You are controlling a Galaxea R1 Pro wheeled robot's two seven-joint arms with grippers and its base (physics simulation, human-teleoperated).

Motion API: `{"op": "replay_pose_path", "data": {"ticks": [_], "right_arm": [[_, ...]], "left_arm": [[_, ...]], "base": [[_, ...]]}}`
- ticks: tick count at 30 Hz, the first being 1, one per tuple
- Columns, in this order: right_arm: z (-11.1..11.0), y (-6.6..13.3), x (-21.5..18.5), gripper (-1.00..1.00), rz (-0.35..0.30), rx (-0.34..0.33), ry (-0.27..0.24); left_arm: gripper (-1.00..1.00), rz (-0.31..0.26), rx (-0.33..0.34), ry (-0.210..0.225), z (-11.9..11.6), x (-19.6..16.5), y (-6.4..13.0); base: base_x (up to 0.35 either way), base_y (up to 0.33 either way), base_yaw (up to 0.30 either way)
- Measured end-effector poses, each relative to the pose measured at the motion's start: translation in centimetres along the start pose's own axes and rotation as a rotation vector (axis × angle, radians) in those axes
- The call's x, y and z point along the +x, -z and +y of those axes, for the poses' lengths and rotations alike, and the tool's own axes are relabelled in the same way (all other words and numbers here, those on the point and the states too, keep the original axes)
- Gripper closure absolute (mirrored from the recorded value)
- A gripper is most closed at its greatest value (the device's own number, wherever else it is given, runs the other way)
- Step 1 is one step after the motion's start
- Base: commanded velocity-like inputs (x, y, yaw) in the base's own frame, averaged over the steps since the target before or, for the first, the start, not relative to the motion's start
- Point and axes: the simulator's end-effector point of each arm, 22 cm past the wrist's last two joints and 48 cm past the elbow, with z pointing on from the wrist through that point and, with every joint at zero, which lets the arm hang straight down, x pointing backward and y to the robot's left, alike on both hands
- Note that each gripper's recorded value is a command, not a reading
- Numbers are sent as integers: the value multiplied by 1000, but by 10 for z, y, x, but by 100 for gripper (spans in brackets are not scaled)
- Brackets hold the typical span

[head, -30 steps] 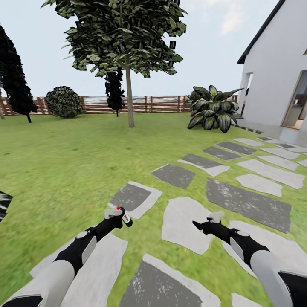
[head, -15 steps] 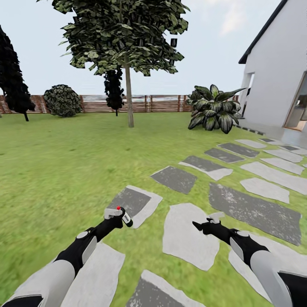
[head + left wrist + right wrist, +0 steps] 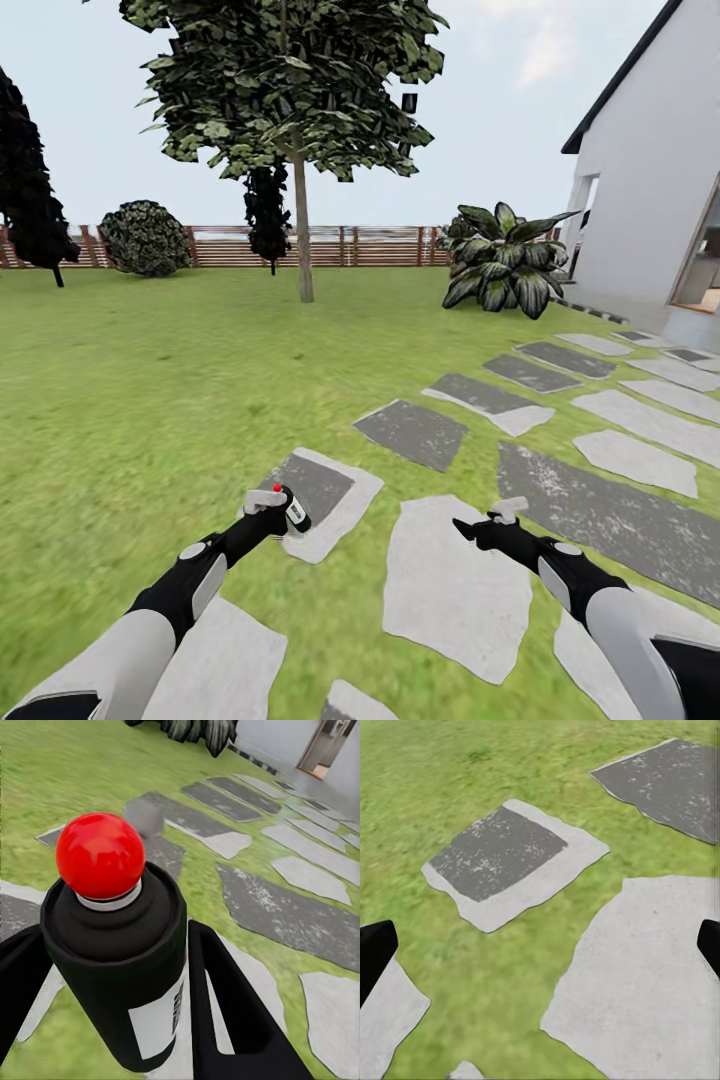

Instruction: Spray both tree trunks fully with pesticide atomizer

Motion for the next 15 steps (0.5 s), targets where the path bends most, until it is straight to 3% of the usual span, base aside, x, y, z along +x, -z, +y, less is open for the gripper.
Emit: {"op": "replay_pose_path", "data": {"ticks": [15], "right_arm": [[-1, 0, 0, -100, 1, 5, 1]], "left_arm": [[100, 1, 0, 0, 0, 0, 0]], "base": [[350, 0, 0]]}}
